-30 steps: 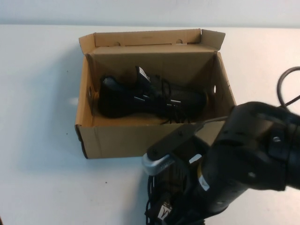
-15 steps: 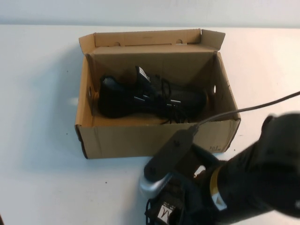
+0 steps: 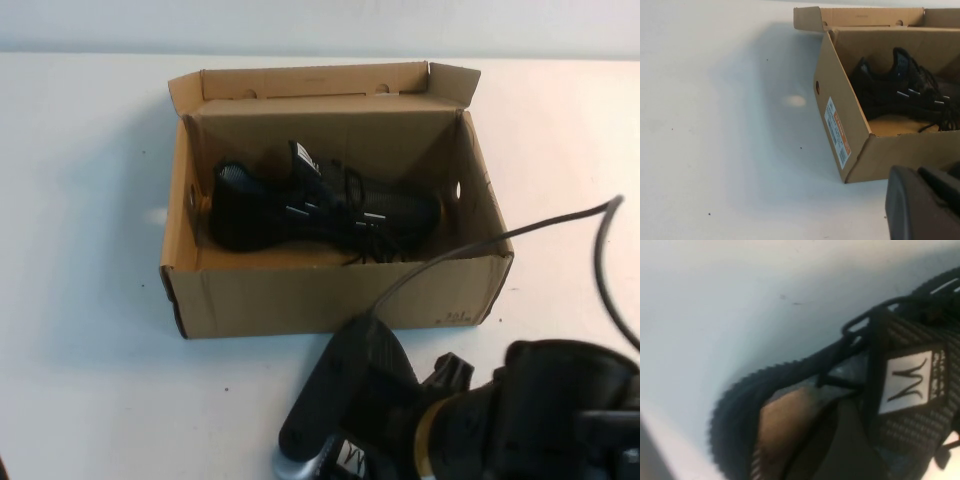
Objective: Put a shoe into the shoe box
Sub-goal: Pick up the shoe from the table
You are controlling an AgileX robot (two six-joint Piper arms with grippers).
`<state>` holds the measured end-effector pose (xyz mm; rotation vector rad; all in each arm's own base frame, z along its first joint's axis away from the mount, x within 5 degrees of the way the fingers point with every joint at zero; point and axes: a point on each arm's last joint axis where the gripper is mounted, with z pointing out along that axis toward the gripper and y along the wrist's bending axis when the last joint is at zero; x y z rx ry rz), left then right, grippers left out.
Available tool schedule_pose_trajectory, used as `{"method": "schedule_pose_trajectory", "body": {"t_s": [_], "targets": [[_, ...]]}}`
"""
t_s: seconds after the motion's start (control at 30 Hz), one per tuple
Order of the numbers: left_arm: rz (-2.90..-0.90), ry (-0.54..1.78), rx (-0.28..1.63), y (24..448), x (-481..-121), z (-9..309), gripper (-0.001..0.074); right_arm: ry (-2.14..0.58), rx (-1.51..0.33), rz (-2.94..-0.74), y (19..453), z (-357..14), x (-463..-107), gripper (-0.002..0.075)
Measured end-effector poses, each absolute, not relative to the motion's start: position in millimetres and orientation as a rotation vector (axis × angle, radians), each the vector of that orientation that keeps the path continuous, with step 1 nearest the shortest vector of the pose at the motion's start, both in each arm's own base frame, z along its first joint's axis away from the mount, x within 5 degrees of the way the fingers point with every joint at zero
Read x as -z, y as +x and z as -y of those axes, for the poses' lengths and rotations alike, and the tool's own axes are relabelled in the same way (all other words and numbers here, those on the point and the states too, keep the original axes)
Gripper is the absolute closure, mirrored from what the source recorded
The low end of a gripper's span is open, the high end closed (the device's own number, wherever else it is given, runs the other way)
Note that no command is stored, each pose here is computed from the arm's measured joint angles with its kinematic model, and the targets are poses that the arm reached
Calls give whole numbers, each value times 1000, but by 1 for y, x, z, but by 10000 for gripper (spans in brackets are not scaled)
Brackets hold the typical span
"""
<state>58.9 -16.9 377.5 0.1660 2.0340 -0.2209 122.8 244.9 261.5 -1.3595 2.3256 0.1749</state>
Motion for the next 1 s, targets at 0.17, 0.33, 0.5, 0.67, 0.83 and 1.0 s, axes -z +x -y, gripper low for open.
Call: {"method": "schedule_pose_trajectory", "body": {"t_s": [0.17,0.33,0.5,0.67,0.83,1.0], "targets": [[-2034,166,219,59,-377,17,736,-1325,-76,-2353,132,-251,-245,330],[-2034,166,217,59,-377,17,736,-1251,-9,-2370,136,-250,-244,330],[-2034,166,217,59,-377,17,736,-1161,98,-2393,142,-246,-263,329],[-2034,166,217,59,-377,17,736,-1096,54,-2362,145,-250,-293,329],[-2034,166,219,59,-377,17,736,-1086,-22,-2340,145,-256,-313,329],[-2043,167,218,59,-377,17,736,-1085,-162,-2452,134,-260,-310,329]]}}
